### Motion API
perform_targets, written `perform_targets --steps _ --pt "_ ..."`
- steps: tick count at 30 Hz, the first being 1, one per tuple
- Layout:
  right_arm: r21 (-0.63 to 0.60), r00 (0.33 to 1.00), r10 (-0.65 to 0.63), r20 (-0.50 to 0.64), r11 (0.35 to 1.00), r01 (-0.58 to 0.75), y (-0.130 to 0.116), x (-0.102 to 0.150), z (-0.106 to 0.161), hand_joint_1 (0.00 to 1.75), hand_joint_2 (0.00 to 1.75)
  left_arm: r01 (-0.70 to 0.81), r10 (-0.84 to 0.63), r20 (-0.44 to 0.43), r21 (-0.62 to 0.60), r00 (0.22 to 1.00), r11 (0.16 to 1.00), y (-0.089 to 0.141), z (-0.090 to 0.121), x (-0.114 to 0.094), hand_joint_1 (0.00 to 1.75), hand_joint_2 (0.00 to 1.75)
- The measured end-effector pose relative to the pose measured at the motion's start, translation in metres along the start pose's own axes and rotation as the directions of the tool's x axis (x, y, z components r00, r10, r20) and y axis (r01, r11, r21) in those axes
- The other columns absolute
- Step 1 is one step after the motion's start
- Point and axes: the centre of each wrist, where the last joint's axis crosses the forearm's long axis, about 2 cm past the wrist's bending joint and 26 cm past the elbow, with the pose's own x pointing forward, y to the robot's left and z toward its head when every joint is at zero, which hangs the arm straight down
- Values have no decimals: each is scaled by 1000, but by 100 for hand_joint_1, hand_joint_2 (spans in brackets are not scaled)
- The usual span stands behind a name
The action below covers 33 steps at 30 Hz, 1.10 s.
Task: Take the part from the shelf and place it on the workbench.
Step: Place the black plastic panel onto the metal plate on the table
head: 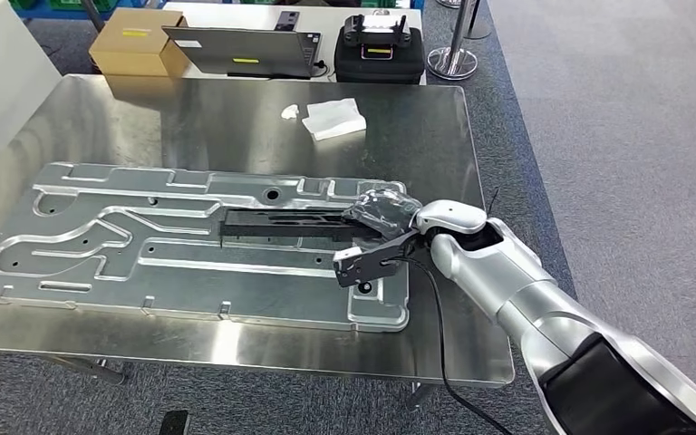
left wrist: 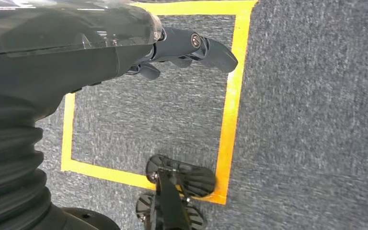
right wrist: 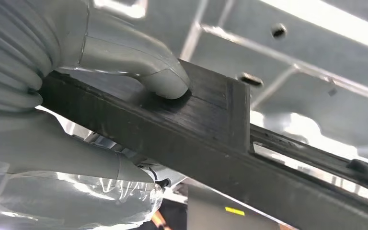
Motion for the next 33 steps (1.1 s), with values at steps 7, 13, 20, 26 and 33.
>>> perform_targets --steps 7,13,20,26,33 --pt "11 1000 3 -9 1000 -3 6 -6 7 175 175 20 -20 19 -17 1000 1000 0 0 0 0 175" --pt "22 1000 11 -9 1000 -11 6 -7 12 175 175 67 -67 11 -31 998 997 -1 0 1 0 175" --pt "36 1000 16 -13 999 -15 11 -7 17 175 175 68 -69 -22 -35 997 997 0 0 0 0 175" --pt "37 1000 21 -21 999 -21 13 -10 20 175 175 66 -66 -25 -33 997 997 0 0 0 0 175" --pt "19 999 -1 -38 1000 1 14 -13 22 175 175 41 -41 -20 -28 999 999 0 0 0 0 175"
